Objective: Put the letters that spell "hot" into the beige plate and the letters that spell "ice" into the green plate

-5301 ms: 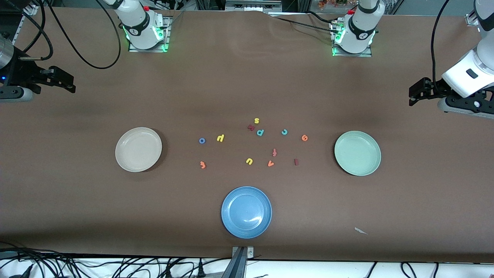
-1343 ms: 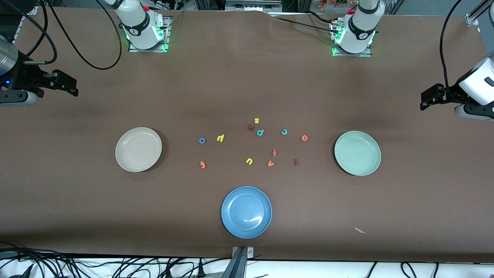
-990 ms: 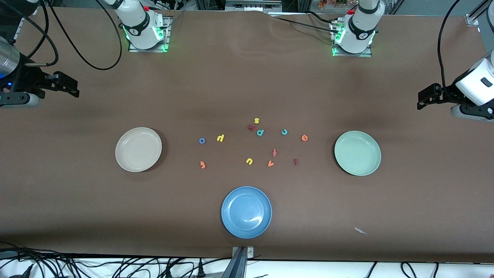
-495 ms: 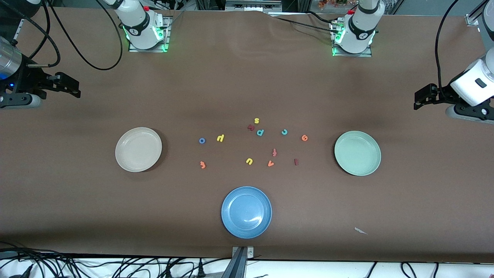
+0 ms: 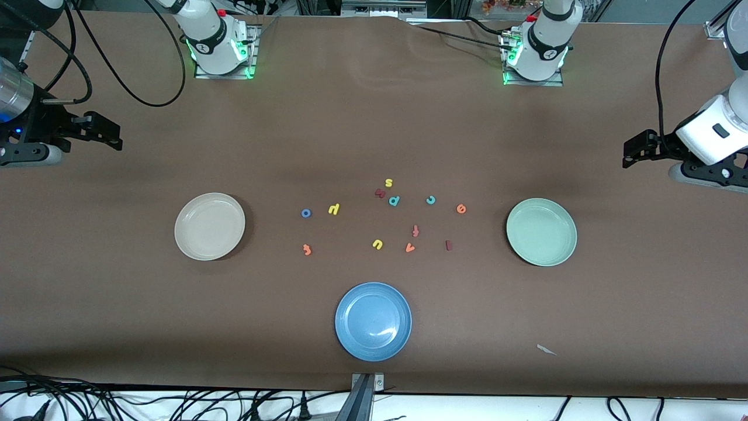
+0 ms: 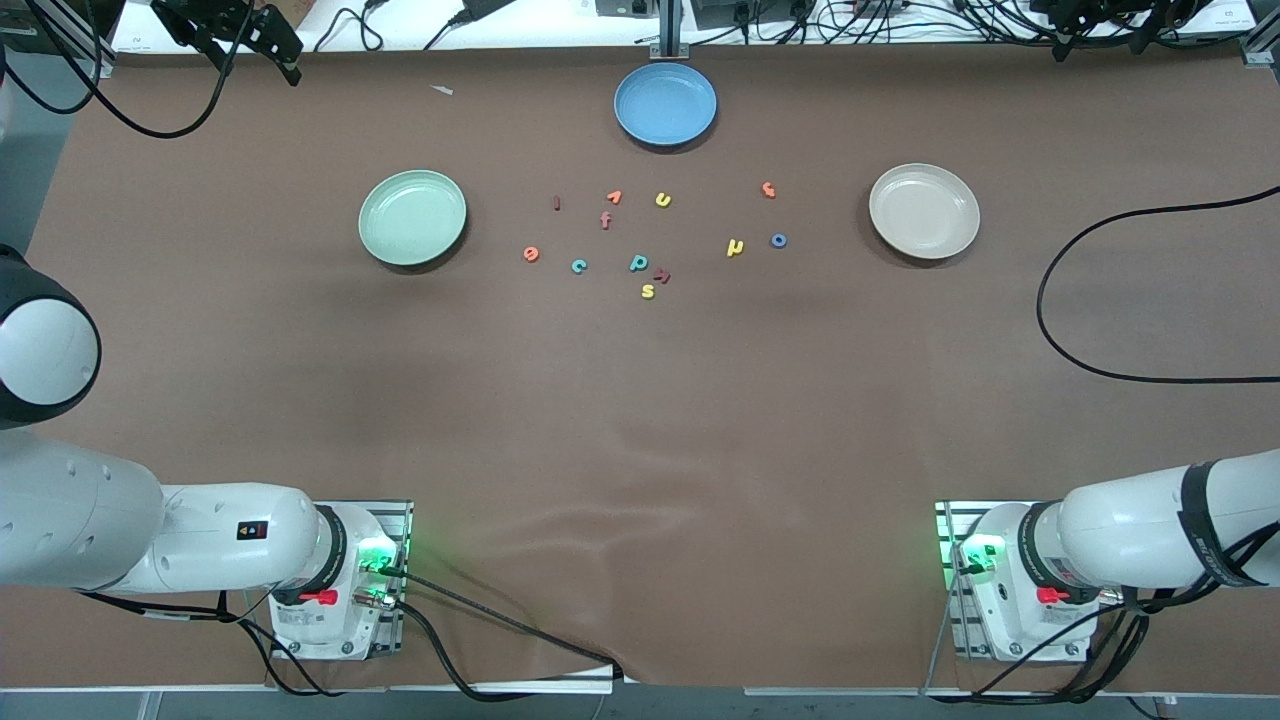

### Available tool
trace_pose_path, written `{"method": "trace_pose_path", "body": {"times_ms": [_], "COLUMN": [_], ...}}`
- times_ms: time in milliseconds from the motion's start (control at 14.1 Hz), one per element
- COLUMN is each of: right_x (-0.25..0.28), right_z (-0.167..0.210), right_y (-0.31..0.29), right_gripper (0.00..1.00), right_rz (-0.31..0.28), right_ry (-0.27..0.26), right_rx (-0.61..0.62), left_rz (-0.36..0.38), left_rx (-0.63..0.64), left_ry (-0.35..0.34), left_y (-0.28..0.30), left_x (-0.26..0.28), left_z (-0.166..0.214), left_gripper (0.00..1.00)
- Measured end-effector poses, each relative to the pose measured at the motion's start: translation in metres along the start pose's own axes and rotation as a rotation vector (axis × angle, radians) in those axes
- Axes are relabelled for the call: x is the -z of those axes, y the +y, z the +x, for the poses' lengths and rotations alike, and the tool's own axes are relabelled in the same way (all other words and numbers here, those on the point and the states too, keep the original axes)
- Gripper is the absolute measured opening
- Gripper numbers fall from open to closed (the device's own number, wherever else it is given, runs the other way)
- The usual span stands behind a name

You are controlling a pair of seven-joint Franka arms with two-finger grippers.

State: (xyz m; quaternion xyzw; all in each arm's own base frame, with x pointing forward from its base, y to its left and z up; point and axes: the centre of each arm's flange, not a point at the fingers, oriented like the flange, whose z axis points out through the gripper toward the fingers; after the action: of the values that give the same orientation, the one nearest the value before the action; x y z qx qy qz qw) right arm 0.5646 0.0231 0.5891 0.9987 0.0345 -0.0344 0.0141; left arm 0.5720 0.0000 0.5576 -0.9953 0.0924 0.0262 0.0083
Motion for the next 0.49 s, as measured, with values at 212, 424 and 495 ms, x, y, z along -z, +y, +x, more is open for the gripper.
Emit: {"method": "trace_pose_path", "body": {"times_ms": [212, 424, 495], "right_x": [-0.001, -0.003, -0.004], "right_z": [0.001, 0.002, 0.002], "right_y": [0.0, 0.0, 0.0], "right_gripper": [1.0, 1.0, 1.0], "right_rz": [0.0, 0.0, 0.0], "right_ry": [-0.002, -0.008, -0.01], "right_rx": [0.0, 0.0, 0.0], "left_rz": [-0.001, -0.004, -0.006], "left_rx": [-0.05, -0.111, -0.125], "left_ry": [-0.016, -0.016, -0.025], "left_y": [0.027, 0.059, 0.068], "left_x": [-0.011, -0.027, -0.037], "left_z": [0.011, 0.048, 0.06], "left_gripper": [1.0, 1.0, 1.0]}}
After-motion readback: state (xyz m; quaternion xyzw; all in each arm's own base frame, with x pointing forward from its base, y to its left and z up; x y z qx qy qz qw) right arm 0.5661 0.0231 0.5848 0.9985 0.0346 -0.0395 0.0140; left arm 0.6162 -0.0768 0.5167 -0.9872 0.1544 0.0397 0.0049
